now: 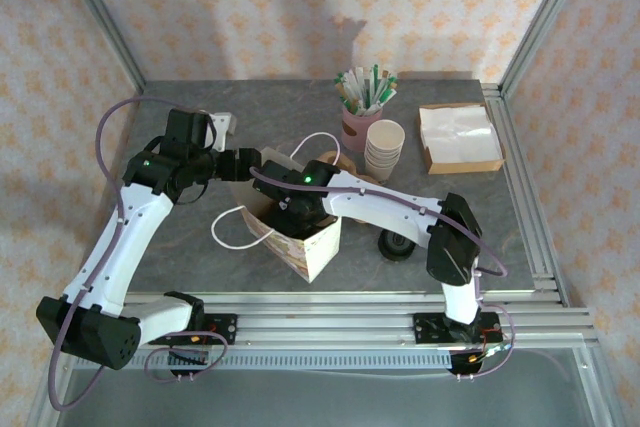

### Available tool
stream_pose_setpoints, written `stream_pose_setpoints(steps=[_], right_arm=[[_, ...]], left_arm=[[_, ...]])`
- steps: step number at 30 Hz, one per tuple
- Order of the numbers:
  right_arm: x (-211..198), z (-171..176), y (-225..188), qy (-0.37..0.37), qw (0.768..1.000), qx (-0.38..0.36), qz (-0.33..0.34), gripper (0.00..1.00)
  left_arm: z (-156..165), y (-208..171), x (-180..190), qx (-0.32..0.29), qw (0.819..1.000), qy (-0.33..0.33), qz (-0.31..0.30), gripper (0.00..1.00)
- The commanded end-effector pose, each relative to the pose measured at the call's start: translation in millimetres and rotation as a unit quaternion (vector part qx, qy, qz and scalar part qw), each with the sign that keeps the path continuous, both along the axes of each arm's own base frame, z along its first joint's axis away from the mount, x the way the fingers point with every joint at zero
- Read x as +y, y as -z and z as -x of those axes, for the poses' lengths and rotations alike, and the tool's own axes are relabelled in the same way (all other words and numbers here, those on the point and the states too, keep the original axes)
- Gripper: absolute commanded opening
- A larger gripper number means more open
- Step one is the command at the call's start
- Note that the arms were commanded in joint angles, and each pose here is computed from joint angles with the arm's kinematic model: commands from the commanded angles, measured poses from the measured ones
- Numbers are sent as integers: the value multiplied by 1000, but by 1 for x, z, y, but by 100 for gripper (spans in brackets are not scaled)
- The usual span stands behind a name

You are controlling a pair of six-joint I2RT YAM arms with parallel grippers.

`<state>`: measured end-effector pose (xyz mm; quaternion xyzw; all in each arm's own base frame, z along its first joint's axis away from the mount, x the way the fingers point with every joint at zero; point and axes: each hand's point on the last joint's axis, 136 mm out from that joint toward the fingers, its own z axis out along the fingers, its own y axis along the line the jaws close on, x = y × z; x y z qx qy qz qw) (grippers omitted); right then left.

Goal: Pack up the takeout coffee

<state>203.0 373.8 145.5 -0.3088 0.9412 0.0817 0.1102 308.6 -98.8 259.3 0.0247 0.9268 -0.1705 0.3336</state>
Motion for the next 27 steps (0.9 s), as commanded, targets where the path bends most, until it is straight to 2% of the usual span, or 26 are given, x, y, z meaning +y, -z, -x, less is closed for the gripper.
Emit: stream_pose_setpoints(steps=[1, 27], right_arm=[[-8, 9, -8, 1, 1000, 5, 11, 79], [-9, 9, -10, 0, 1000, 4, 10, 79]], left_arm=[[4, -13, 2, -12, 1000, -6, -4, 84], [3, -15, 1, -13, 1000, -4, -9, 87]])
